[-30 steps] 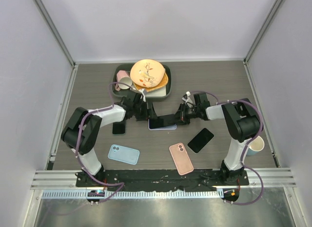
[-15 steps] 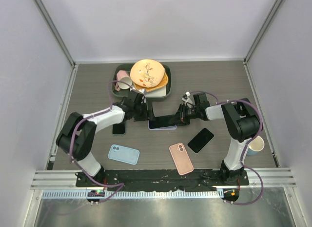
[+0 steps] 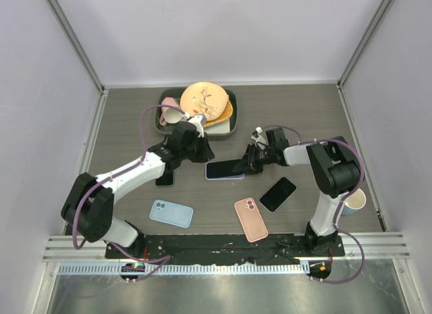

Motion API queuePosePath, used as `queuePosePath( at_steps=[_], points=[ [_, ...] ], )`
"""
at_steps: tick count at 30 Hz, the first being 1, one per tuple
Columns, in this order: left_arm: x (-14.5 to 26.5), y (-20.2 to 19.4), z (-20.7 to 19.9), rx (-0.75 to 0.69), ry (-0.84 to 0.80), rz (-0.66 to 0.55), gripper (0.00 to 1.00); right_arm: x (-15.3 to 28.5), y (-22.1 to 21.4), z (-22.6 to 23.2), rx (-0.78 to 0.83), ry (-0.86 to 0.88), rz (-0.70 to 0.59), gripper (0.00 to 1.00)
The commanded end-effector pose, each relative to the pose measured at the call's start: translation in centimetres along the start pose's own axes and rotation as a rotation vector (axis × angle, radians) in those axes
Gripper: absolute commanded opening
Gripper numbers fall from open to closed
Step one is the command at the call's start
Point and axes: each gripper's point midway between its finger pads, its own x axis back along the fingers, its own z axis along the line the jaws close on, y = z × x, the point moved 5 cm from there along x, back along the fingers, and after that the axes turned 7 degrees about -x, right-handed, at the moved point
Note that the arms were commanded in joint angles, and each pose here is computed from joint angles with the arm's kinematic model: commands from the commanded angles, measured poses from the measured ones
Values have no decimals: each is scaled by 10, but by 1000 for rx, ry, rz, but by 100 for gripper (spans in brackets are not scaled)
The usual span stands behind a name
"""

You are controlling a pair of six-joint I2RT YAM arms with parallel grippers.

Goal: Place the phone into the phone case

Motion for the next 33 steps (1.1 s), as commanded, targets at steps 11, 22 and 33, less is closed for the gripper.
queuePosePath(
  at_steps=[11, 22, 33],
  points=[
    [-63, -50, 0, 75, -13, 216, 0, 1, -39, -79, 10, -534, 32, 32],
    [-75, -92, 26, 111, 104, 370, 0, 10, -34, -62, 141, -669, -8, 61],
    [-72, -97, 34, 95, 165, 388, 0, 26, -28, -59, 218, -848, -16, 63]
  ],
)
